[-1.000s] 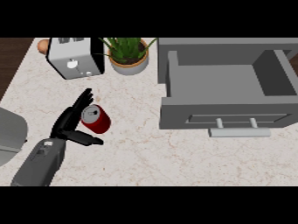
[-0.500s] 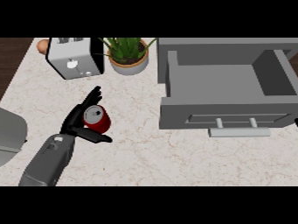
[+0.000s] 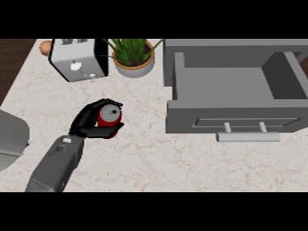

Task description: Pick up the can, place it into the drawer and close the drawer

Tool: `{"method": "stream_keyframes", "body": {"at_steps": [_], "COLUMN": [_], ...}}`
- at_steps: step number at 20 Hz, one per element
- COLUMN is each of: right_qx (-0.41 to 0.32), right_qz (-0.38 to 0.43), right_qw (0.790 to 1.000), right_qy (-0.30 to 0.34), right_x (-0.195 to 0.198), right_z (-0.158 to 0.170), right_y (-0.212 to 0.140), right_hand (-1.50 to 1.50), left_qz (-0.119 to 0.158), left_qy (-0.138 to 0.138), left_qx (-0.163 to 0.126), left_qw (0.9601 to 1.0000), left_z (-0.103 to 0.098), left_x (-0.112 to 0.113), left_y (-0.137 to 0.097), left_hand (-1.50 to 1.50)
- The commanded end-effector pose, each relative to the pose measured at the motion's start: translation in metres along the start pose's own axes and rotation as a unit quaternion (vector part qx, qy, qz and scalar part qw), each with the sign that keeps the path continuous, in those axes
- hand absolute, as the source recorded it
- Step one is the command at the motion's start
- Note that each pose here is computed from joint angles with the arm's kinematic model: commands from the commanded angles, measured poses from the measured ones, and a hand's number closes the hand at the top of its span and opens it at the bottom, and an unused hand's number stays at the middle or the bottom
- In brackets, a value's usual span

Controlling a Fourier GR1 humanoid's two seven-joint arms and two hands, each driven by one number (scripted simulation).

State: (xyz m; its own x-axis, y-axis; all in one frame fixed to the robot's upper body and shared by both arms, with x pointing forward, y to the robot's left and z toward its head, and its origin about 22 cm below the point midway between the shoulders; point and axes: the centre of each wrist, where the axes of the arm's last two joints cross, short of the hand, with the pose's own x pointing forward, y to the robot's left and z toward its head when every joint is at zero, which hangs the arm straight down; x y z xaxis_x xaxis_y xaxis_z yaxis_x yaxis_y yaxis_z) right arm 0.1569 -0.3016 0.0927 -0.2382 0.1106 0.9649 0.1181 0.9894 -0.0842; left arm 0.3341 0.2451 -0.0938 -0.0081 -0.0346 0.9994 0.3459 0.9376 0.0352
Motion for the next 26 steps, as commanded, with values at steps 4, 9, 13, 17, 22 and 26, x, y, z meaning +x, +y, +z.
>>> {"method": "stream_keyframes", "body": {"at_steps": [4,9,13,17,22,26], "right_qx": [0.004,-0.001,-0.009,-0.016,-0.014,-0.013], "right_qz": [0.004,-0.011,-0.001,-0.008,-0.011,-0.008], "right_qw": [1.000,1.000,1.000,1.000,1.000,1.000], "right_qy": [-0.008,0.005,0.005,0.008,-0.007,-0.006], "right_x": [0.009,0.005,0.000,0.007,0.008,0.019], "right_z": [0.003,0.002,0.020,0.021,0.015,0.025], "right_y": [-0.004,-0.002,-0.004,0.005,0.000,-0.004], "right_hand": [-1.50,-1.50,-1.50,-1.50,-1.50,-1.50], "left_qz": [0.047,0.033,0.046,0.031,0.031,0.012], "left_qy": [0.000,-0.022,-0.032,-0.044,-0.059,-0.086], "left_qx": [-0.023,0.007,0.193,0.239,0.200,0.171], "left_qw": [0.9987,0.9992,0.9796,0.9695,0.9775,0.9815], "left_z": [-0.017,0.003,0.019,0.032,0.027,0.004], "left_x": [0.007,0.001,0.014,0.020,0.059,0.117], "left_y": [-0.033,-0.020,0.033,0.033,-0.004,-0.025], "left_hand": [1.50,1.50,1.50,1.50,1.50,1.50]}}
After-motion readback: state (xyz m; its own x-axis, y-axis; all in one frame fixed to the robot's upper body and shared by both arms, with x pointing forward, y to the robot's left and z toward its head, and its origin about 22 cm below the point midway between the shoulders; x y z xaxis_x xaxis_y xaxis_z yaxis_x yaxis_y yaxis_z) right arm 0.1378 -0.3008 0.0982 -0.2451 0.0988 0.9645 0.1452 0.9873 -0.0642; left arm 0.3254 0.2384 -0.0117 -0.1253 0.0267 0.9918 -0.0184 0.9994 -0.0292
